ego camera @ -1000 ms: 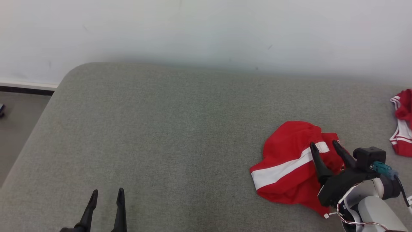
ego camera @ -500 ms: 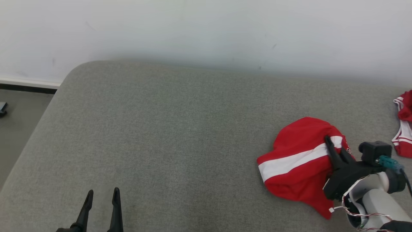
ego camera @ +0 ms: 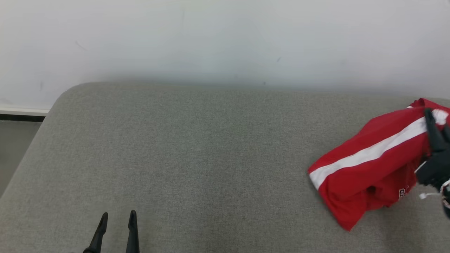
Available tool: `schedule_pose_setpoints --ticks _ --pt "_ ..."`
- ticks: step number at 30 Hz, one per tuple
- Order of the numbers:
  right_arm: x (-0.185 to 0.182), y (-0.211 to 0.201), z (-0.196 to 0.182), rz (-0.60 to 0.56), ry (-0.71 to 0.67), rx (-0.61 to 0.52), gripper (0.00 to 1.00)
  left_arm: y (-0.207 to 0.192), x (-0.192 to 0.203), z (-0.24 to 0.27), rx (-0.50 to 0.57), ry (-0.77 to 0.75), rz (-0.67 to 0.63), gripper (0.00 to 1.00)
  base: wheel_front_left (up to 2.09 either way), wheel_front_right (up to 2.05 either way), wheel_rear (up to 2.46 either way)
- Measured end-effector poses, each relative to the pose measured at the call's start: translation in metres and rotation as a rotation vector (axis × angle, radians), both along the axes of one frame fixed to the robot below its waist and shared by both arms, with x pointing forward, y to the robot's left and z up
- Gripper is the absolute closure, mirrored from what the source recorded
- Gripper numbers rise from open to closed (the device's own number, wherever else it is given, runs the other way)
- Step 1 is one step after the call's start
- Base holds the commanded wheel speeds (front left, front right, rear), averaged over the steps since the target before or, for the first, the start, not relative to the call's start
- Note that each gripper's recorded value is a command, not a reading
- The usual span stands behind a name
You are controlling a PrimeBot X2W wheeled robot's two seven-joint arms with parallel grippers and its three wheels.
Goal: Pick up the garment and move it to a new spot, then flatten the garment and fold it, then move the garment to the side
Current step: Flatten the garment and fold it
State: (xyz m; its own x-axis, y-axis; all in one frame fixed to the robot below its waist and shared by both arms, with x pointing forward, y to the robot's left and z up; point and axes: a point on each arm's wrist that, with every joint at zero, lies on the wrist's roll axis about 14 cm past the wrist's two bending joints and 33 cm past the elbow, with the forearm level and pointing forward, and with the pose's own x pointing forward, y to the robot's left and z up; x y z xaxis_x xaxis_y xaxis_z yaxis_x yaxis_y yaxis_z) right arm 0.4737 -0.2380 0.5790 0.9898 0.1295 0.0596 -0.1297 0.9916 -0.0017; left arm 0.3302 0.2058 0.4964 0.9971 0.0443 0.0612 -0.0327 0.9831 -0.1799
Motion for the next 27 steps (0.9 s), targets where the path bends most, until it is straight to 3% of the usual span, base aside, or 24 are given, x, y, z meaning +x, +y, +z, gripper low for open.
schedule_pose_setpoints --ticks 7,13,19,27 --pt "0.000 -0.018 0.065 -0.015 -0.117 -0.084 1.00 -0.009 0.000 0.005 0.001 -0.016 -0.029 0.00 0.00 0.00 0.00" --pt "-0.004 0.003 0.097 0.036 -0.170 -0.117 1.00 -0.008 -0.003 0.008 0.000 -0.029 -0.025 0.00 0.00 0.00 0.00" --pt "-0.003 0.059 0.096 0.158 -0.169 -0.091 1.00 -0.006 -0.009 0.008 -0.003 -0.031 -0.016 0.00 0.00 0.00 0.00" --pt "-0.001 0.153 0.145 0.357 -0.288 -0.022 1.00 0.001 -0.014 0.008 -0.009 -0.031 0.009 0.00 0.00 0.00 0.00"
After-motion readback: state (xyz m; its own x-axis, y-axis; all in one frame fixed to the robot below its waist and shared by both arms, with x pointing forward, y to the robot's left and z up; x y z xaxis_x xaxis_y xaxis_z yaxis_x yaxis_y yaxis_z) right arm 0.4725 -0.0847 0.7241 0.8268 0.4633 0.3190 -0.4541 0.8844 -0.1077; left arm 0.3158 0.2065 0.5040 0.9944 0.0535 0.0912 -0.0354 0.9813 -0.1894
